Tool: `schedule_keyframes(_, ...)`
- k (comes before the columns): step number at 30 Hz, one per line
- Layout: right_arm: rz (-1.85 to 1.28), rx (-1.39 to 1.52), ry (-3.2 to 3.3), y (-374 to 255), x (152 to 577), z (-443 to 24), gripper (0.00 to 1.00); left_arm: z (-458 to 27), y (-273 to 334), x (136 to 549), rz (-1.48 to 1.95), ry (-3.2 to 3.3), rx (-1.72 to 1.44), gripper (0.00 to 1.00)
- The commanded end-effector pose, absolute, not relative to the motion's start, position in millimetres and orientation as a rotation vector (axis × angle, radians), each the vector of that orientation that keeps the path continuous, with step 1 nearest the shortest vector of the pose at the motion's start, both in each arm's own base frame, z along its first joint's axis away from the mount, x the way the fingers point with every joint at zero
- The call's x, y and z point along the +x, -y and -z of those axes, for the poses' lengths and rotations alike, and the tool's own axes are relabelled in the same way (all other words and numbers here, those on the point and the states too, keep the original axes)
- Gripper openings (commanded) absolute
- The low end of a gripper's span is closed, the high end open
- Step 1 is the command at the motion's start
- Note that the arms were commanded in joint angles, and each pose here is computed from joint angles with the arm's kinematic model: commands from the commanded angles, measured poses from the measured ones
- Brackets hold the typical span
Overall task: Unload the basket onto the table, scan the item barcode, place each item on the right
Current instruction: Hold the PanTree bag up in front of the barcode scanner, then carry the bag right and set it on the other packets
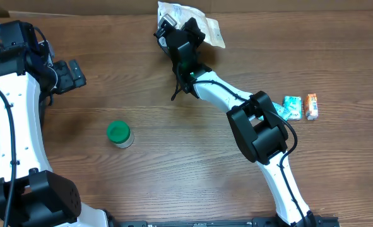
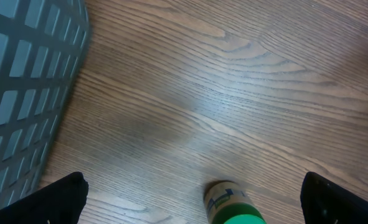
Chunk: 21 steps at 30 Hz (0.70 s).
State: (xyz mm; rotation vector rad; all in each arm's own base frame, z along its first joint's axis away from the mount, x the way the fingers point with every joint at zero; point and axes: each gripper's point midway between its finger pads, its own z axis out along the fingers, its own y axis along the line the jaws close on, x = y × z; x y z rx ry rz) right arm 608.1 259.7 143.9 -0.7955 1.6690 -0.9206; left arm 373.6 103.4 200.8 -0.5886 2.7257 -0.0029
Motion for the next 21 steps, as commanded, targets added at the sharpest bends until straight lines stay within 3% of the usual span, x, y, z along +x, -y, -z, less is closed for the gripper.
schedule_keyframes(1,0.91,-0.787,-1.653,-269,607,-149,0.04,-200,-100,377,0.01,-2.735,-0.547,1.0)
schedule_keyframes(10,0.89,-0.684,-1.64,-264,601,-189,0.04,-200,-100,377,0.01,-2.735,-0.547,1.0)
schedule_keyframes(21,0.516,-0.298,-1.736,-229,544,-329,0.04,-200,-100,377,0.01,-2.735,-0.547,1.0)
